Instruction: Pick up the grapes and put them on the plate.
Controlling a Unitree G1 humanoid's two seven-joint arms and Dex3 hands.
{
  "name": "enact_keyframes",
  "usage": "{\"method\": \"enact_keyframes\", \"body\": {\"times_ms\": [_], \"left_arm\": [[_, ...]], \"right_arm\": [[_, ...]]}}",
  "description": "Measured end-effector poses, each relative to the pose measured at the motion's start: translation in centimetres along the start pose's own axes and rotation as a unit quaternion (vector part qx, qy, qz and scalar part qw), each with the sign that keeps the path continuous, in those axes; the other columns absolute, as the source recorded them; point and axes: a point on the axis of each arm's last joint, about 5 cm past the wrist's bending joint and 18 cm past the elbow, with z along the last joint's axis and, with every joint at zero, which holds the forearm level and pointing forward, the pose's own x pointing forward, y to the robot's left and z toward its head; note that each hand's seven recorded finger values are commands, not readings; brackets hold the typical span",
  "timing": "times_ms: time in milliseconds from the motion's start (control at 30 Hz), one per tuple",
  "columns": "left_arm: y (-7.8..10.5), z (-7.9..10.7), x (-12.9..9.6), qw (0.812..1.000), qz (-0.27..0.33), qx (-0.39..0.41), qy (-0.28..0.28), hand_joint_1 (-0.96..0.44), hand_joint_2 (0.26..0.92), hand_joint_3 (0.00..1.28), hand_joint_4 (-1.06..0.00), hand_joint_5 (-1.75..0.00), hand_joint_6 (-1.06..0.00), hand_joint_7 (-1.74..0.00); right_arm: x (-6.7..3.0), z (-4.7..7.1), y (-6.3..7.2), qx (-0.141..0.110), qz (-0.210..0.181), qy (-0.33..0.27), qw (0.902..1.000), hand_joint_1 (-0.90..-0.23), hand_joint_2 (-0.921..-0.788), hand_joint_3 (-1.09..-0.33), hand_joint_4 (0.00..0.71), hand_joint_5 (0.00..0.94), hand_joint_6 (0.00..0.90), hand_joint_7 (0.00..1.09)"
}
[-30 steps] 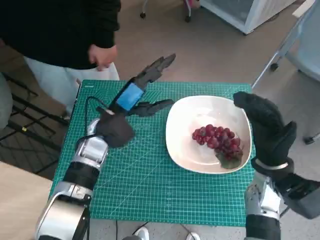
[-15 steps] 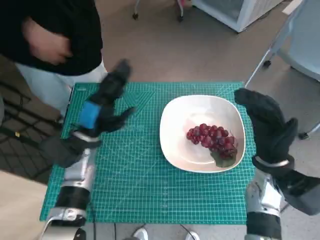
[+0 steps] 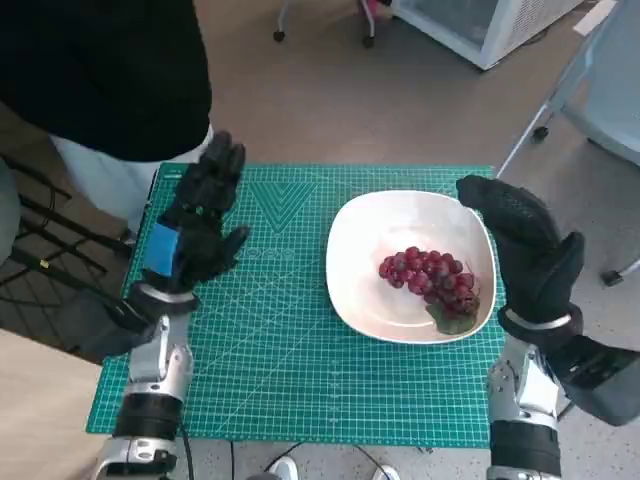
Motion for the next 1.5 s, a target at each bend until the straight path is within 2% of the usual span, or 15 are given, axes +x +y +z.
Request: {"method": "enact_keyframes", "body": {"times_ms": [467,1500], "left_arm": [[-0.4,-0.6,-0.9,1.0,0.007,-0.012,0.012,-0.58,0.921,0.36,-0.14,-0.01,-0.25,-0.02],[-1.5,-1.0,-1.3,1.0,0.007,-0.029,0.003,-0.59,0.921,0.38,-0.15,0.0,-0.27,-0.02]], "right_arm": [[0.03,0.0,-0.1,0.002,0.002,0.004,1.0,-0.513,-0.921,-0.592,0.209,0.0,0.025,0.32],[0.3,0.1,0.1,0.003,0.008,0.004,1.0,-0.517,-0.921,-0.601,0.205,0.0,0.002,0.35]]}}
